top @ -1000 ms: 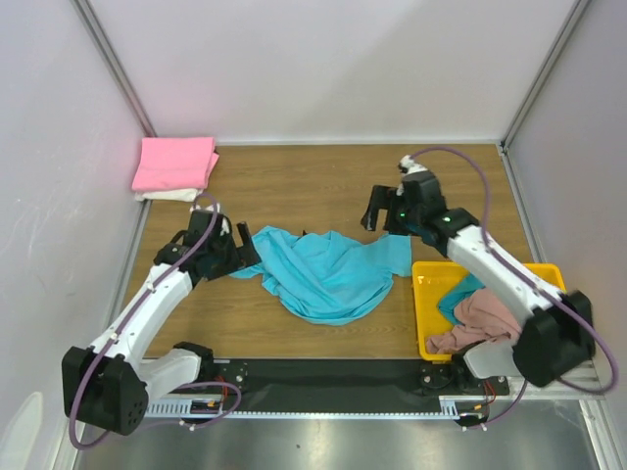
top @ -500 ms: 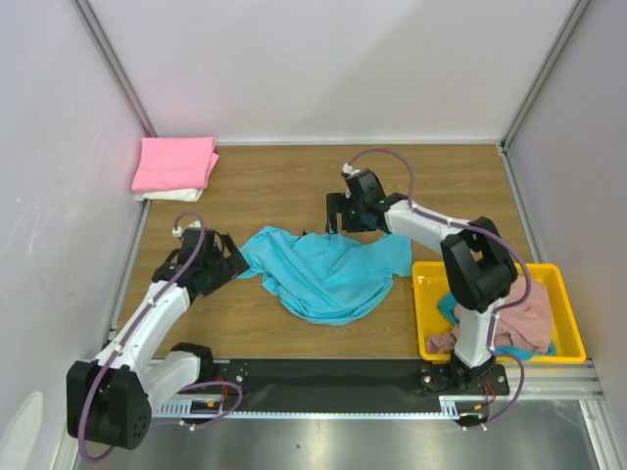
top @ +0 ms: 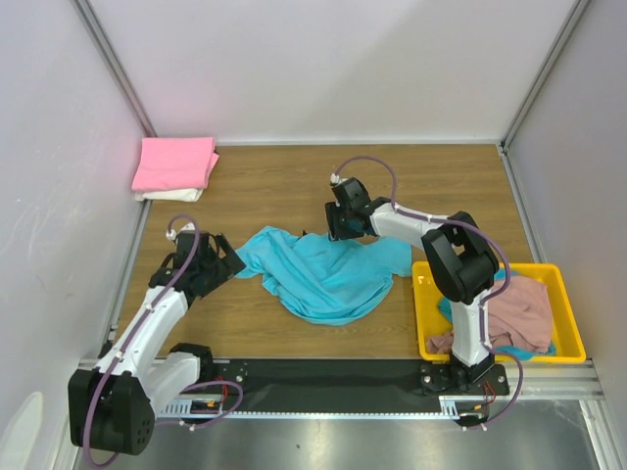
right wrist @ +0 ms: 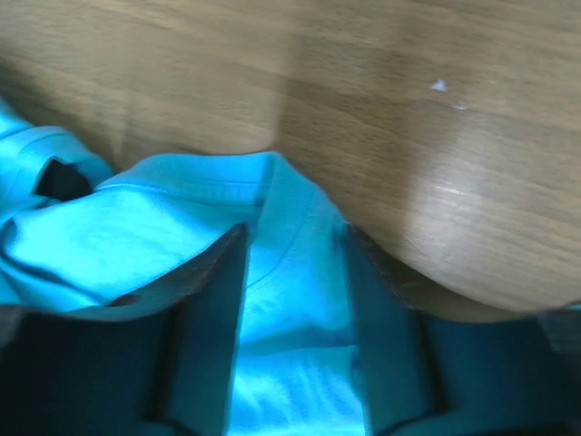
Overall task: Fold and stack the t-shirts
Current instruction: Flatten the tshirt out
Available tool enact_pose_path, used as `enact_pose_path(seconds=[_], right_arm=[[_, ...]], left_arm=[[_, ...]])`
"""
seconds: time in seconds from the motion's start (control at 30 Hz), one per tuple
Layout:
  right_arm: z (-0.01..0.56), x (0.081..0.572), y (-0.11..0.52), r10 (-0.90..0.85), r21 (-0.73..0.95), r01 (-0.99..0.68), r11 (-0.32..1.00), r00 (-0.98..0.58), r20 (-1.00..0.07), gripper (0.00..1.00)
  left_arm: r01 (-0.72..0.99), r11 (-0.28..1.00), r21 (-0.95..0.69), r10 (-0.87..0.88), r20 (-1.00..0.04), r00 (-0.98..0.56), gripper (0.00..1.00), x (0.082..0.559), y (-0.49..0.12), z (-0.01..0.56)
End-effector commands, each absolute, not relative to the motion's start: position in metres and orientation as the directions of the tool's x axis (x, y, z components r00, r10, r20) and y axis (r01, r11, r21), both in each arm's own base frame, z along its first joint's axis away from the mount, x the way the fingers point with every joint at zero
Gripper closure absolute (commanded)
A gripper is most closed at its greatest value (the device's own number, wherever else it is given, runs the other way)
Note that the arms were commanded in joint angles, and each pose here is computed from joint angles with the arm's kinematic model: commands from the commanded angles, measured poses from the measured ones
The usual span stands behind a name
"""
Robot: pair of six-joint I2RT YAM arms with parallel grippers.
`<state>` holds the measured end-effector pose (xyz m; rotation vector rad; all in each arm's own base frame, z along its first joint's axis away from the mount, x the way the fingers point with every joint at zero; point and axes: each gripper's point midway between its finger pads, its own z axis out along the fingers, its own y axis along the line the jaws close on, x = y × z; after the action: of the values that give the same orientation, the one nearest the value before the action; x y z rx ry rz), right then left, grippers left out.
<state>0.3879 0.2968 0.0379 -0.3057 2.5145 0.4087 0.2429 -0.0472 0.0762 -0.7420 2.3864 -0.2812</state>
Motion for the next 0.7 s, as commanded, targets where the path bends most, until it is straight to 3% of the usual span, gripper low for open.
enact_pose_path(seconds=[0.0,0.03,0.07,0.1,0.13,0.17,0.4,0.67], right_arm=[[0.043,0.401,0.296,-0.143,0.177,-0.303,0.936,-0.789,-0.597,0.52],[0.040,0.400,0.295,-0.150,0.176,-0.307,0.935,-0.794,-0.590,0.58],[0.039,0.398,0.293,-0.157,0.170,-0.308,0.936,-0.799,-0.581,0.77],[0.039,0.398,0.291,-0.159,0.157,-0.303,0.940,-0.797,-0.583,0.88],[0.042,0.398,0.288,-0.157,0.150,-0.296,0.943,-0.795,-0.586,0.97],[0.043,0.397,0.284,-0.154,0.139,-0.286,0.948,-0.796,-0.586,1.00],[0.070,0.387,0.242,-0.135,0.035,-0.204,0.978,-0.759,-0.637,1.00],[0.058,0.343,0.178,-0.027,0.011,-0.041,0.999,-0.814,-0.580,1.00]], left_arm=[[-0.437,0.807,-0.398,-0.590,-0.521,-0.616,0.01,0.250,-0.045,0.083],[-0.438,0.806,-0.398,-0.591,-0.521,-0.615,0.01,0.250,-0.044,0.083],[-0.439,0.805,-0.398,-0.592,-0.522,-0.614,0.01,0.250,-0.044,0.083],[-0.440,0.805,-0.398,-0.593,-0.523,-0.612,0.01,0.250,-0.043,0.083],[-0.441,0.804,-0.398,-0.594,-0.524,-0.611,0.01,0.251,-0.043,0.084],[-0.440,0.804,-0.399,-0.594,-0.524,-0.610,0.01,0.251,-0.043,0.085],[-0.425,0.805,-0.414,-0.593,-0.532,-0.605,0.01,0.255,-0.043,0.090],[-0.422,0.801,-0.424,-0.598,-0.524,-0.607,0.01,0.258,-0.045,0.088]])
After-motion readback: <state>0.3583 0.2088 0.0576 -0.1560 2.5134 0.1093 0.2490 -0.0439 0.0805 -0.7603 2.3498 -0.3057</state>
